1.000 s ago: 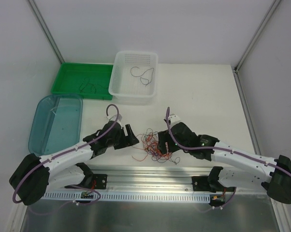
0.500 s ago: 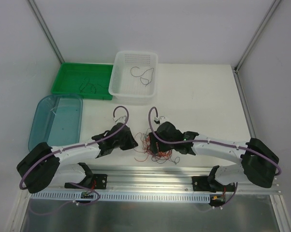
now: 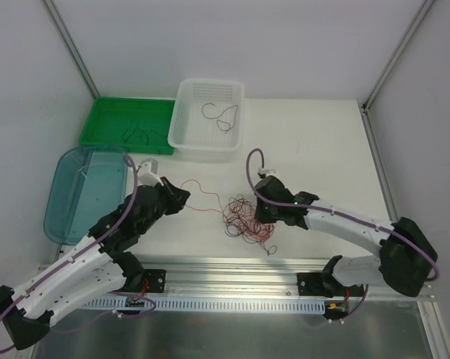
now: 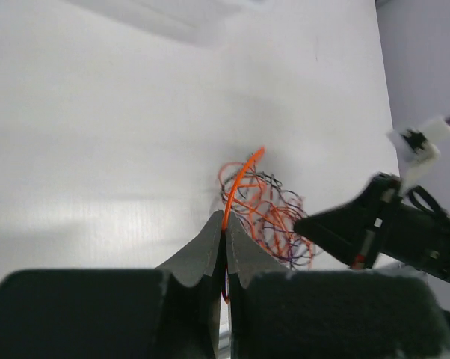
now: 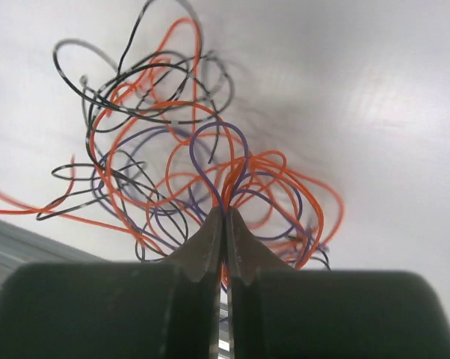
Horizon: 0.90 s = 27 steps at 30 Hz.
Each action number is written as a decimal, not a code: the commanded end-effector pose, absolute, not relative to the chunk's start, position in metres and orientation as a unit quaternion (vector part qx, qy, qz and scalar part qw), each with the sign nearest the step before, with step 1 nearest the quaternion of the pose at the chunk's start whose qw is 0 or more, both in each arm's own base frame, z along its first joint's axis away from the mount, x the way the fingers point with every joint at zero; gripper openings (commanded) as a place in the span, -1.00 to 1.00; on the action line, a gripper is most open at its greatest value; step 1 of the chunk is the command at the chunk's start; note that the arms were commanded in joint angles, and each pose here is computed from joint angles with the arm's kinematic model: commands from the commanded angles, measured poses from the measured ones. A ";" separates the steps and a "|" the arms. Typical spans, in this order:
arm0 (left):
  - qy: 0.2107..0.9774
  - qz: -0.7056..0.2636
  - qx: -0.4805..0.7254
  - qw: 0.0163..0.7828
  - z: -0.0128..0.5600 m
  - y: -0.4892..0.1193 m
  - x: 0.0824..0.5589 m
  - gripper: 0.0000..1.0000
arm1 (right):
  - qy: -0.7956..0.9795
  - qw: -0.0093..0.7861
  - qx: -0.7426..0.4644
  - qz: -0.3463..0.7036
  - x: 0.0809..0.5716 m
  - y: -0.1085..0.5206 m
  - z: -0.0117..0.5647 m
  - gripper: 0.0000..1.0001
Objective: Untangle the cables
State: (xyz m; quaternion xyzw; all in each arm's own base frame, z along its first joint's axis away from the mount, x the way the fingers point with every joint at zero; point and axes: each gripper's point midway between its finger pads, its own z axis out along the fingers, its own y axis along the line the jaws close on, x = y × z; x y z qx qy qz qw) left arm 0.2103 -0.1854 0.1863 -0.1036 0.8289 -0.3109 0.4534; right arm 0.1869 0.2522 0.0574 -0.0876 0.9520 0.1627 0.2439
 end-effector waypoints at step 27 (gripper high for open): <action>0.893 -0.265 -0.107 0.348 0.117 -0.154 0.197 -0.49 | 0.876 0.374 -0.120 0.281 0.189 0.214 0.222 -0.63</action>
